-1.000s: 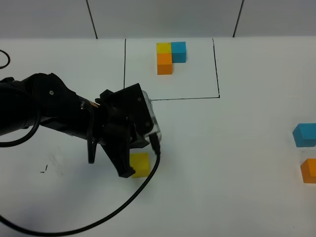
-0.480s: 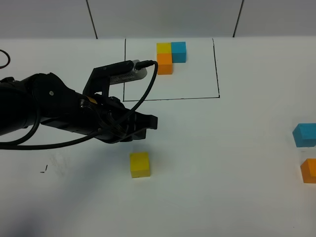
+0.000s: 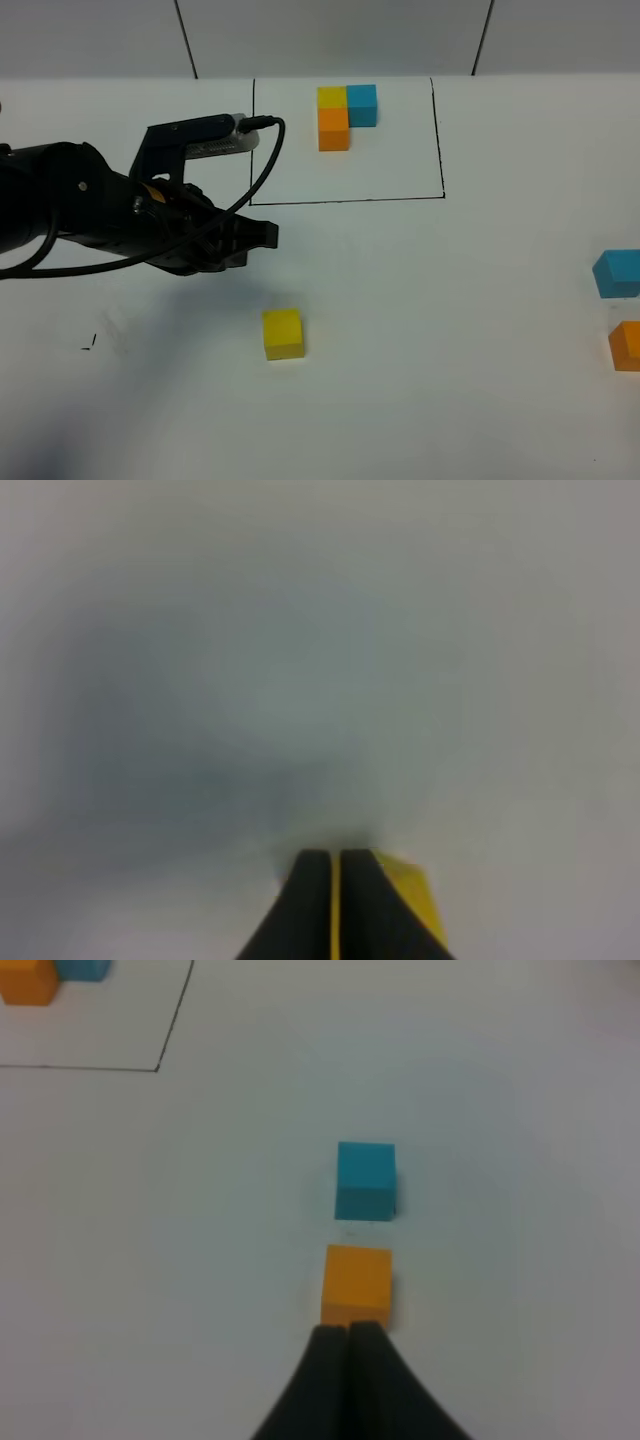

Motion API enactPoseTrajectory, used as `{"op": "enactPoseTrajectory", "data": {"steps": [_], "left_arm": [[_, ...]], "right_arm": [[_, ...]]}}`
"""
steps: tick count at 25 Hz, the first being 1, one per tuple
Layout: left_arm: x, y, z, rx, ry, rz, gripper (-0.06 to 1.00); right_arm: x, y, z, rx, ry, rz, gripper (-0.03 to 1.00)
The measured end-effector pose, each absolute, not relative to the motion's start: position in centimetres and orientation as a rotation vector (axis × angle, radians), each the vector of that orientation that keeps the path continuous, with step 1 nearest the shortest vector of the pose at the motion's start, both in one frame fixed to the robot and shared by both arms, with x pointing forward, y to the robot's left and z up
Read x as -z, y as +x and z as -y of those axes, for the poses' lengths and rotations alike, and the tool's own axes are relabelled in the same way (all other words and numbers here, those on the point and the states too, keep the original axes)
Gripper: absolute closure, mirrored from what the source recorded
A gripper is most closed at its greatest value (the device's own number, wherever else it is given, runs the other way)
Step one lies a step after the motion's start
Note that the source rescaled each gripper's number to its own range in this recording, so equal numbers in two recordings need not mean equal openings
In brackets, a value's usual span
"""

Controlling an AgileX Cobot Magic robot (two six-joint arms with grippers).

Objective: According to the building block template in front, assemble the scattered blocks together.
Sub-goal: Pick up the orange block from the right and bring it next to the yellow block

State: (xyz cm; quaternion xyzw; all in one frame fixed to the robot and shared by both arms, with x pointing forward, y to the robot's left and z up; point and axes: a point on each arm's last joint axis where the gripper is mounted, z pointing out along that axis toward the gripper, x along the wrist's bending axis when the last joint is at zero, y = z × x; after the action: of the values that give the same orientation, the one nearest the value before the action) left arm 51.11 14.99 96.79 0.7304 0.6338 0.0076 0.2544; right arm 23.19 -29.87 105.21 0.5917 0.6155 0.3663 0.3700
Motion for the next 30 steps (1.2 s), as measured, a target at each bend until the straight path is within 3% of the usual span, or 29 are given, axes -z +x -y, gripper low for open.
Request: {"op": "enactPoseTrajectory", "data": {"steps": [10,19,30], "left_arm": [[-96.5,51.9,-19.5,-0.084,2.074,-1.822,0.94],[-99.2,51.1,-24.8,-0.173,2.071,-1.932,0.94],[-99.0,45.1,-31.2,-0.247,1.915,-2.152,0.94]], "right_arm": [[-105.2,23.2,29.9,-0.94,1.518,-1.579,0.97],[-105.2,23.2,29.9,-0.94,1.518,-1.579,0.97],[-105.2,23.2,29.9,-0.94,1.518,-1.579,0.97]]}}
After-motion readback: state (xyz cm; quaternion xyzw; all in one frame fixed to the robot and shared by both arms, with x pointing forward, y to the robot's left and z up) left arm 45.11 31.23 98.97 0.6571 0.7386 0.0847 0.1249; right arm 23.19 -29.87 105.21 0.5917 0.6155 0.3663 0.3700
